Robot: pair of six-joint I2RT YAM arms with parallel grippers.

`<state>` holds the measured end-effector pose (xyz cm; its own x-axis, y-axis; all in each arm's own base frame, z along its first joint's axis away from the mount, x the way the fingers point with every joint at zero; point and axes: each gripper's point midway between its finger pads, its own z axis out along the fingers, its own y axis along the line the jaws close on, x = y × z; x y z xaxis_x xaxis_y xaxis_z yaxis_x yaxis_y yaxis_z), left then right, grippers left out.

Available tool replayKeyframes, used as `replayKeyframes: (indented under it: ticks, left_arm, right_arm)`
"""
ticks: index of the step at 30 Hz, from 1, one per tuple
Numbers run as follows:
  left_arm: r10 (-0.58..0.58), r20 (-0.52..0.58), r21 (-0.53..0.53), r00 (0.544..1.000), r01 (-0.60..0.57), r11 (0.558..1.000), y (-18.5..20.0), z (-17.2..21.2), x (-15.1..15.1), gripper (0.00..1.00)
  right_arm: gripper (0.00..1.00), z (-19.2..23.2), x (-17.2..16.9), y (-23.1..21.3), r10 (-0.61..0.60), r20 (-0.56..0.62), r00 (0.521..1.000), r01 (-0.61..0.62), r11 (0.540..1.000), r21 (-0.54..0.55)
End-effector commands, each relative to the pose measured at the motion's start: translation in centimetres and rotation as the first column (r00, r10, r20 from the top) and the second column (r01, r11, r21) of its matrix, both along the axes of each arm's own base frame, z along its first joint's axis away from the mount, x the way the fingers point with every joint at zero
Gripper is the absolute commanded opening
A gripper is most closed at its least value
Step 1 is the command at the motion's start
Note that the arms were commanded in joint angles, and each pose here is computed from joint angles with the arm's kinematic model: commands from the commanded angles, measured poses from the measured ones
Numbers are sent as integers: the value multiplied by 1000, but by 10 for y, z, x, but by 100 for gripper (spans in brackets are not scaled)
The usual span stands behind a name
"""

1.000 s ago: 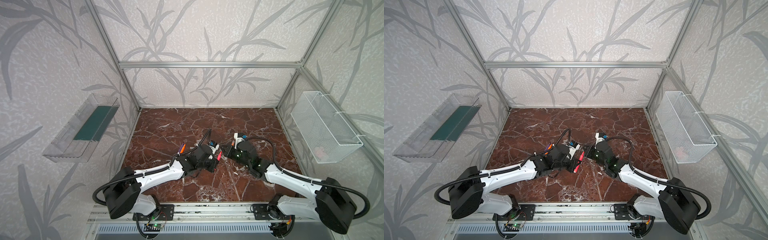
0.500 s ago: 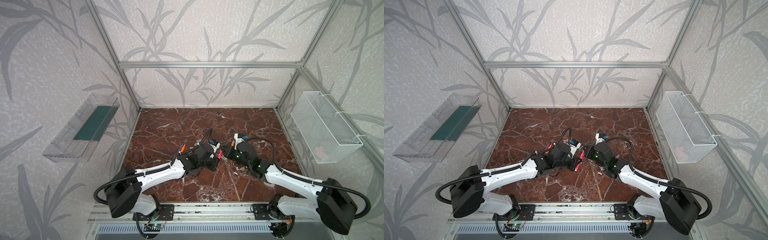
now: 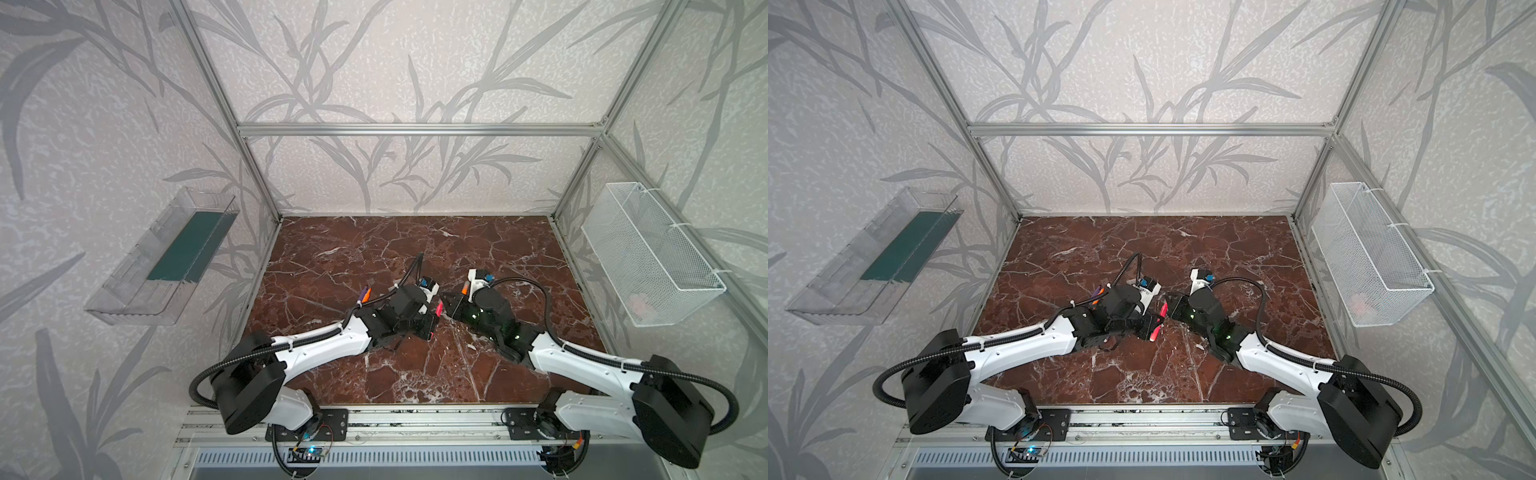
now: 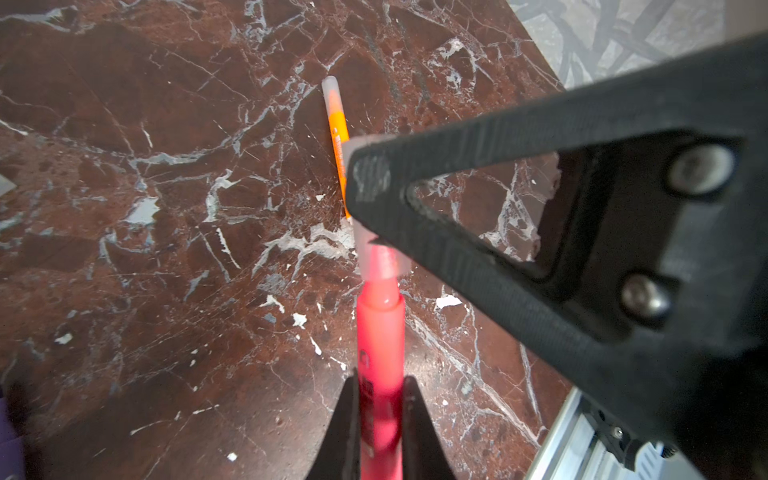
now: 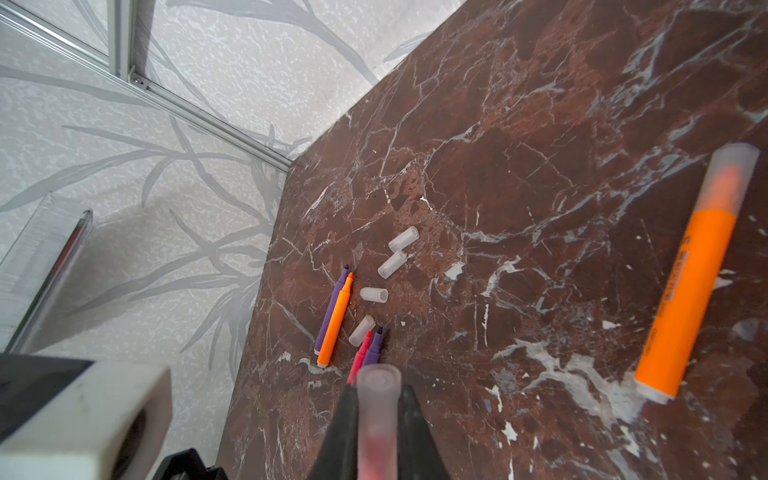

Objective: Insert the pens into the pen caps
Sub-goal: 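Push the white cap in the right gripper down onto the pink marker tip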

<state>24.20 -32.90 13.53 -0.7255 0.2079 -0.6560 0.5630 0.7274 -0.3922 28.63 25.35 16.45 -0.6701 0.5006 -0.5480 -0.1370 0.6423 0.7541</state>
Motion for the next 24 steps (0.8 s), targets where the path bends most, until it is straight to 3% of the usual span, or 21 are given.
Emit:
replayKeyframes:
  ticks: [1, 16, 24]
  left_arm:
    - [1, 44, -112, 999, 4, 994, -6, 30, 9, 0]
    - [-22, 15, -272, 1000, 26, 962, 5, 56, 9, 0]
    - [-23, 29, -306, 999, 31, 951, 15, 65, 7, 0]
  right_arm:
    - [0, 2, -7, 4, 32, 36, 999, -33, 999, 24]
    - [0, 24, -14, 8, 86, 144, 986, -105, 986, 132]
    - [0, 45, -18, 14, 129, 247, 960, -184, 960, 213]
